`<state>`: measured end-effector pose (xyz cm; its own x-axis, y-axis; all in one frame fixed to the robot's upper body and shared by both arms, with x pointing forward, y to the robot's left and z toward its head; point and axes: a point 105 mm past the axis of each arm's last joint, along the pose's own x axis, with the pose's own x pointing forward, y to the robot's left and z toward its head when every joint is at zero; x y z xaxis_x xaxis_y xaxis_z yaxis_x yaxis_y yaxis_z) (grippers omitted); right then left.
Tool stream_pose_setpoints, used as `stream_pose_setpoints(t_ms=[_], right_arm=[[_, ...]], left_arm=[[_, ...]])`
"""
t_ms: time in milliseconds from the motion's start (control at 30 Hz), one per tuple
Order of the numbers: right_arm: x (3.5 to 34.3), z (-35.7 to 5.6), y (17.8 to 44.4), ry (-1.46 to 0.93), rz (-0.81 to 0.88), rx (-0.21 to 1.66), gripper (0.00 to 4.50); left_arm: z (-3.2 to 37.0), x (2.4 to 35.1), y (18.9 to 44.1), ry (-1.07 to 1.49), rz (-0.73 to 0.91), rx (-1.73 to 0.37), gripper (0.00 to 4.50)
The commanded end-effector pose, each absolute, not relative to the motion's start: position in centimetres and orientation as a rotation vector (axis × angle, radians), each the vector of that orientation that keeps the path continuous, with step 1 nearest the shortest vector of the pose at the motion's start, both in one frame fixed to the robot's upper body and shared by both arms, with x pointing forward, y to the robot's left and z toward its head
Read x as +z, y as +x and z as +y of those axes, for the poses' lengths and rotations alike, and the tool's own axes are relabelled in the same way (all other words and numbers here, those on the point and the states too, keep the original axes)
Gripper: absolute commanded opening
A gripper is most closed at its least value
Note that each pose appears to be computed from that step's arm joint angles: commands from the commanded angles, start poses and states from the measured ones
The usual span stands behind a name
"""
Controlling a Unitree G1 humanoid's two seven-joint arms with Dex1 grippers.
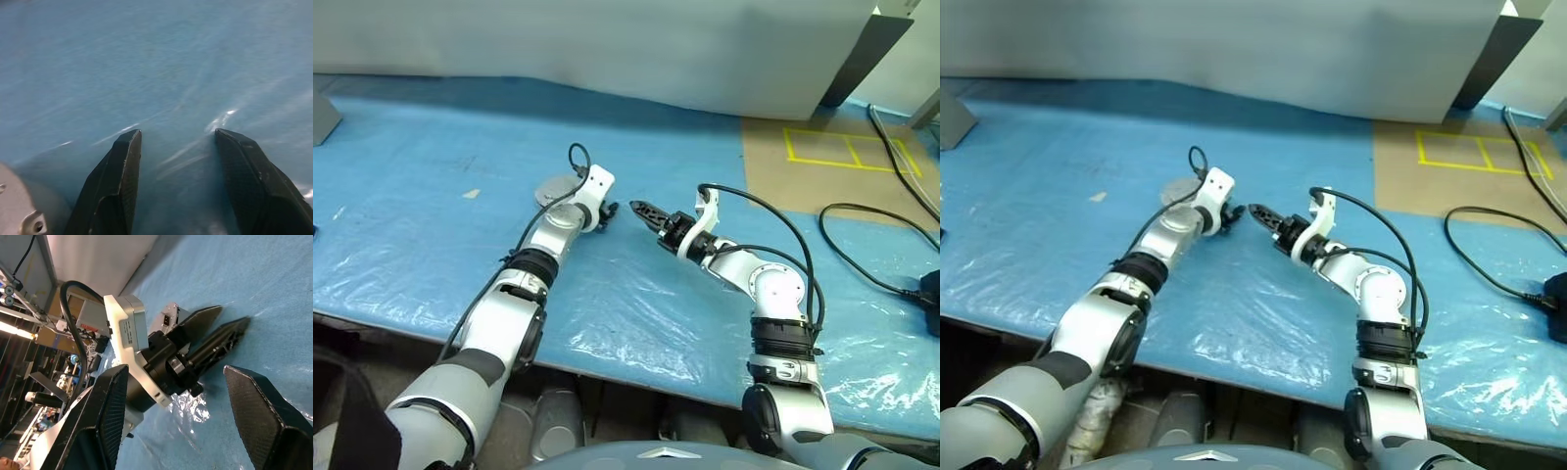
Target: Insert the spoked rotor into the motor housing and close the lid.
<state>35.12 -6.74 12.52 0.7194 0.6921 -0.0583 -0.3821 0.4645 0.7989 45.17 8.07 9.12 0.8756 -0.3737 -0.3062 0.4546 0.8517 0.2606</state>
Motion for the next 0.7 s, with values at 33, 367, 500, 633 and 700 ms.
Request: stream_pose_setpoints(t_ms=[33,367,500,633,700], right_arm=[[13.3,-6.4,35.0,0.833,0.383,0.711,3.22],[13.9,-6.7,35.5,0.769,0.36,0.724,3.22],[16.3,-7.4,34.6,0.654,0.261,0.813,3.22],[17.3,-8.6,33.0,0.392,0.173,0.885,3.22],[16.9,-9.0,32.4,0.268,0.153,0.899,3.22]], left_arm=[[12.1,10.2,45.9,0.36,0.224,-0.295,2.51],[16.7,10.3,44.2,0.215,0.162,-0.245,2.51],[15.8,12.5,42.8,0.092,0.061,-0.44,2.51],[14.6,13.3,40.1,0.087,0.044,-0.713,2.51],[13.9,13.4,38.4,0.067,0.06,-0.845,2.51]])
